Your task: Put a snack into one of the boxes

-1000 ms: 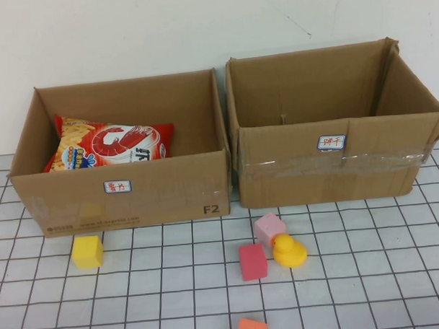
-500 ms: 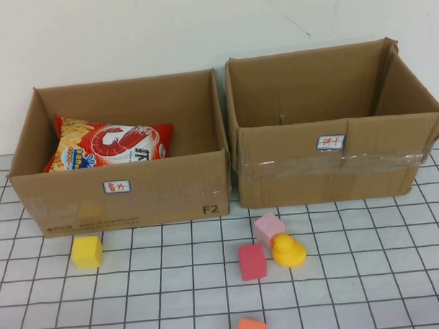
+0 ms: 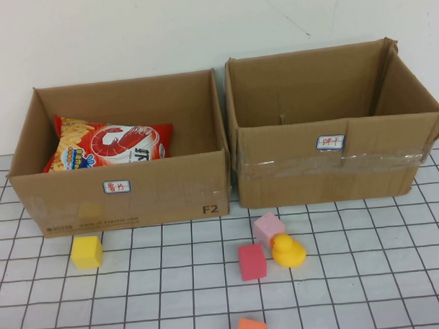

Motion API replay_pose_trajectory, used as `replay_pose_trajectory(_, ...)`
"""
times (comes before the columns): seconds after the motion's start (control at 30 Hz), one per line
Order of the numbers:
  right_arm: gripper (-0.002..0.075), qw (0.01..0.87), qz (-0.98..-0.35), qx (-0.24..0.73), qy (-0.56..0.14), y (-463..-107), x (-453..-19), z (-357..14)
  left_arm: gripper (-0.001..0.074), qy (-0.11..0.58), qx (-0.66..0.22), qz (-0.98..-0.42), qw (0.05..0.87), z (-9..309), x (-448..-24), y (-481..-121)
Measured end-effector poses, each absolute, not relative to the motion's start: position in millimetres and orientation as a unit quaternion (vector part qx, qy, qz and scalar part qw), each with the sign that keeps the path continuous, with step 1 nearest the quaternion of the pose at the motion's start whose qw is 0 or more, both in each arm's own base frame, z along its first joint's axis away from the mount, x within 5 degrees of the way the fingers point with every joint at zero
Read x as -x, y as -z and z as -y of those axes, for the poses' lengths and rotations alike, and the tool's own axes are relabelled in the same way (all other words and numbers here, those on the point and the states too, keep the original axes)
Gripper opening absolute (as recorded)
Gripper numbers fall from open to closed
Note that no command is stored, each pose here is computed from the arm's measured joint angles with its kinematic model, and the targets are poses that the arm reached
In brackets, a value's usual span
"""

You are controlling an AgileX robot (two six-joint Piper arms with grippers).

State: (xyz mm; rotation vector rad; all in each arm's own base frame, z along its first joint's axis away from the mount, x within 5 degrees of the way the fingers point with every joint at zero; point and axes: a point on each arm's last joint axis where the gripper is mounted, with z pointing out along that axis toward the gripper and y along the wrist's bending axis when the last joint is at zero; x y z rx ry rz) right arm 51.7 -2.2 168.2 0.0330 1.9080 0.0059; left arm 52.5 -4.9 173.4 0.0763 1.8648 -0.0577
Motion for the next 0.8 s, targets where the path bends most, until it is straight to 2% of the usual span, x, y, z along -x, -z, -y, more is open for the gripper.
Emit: replay_pose_trajectory(0.8,-0.0001,0.573,-0.819,0.0,0.016,-167.9,-51.2,3.4,-0.0001,0.025,-0.033,-0.803,0.595,4.9,-52.5,-173.4)
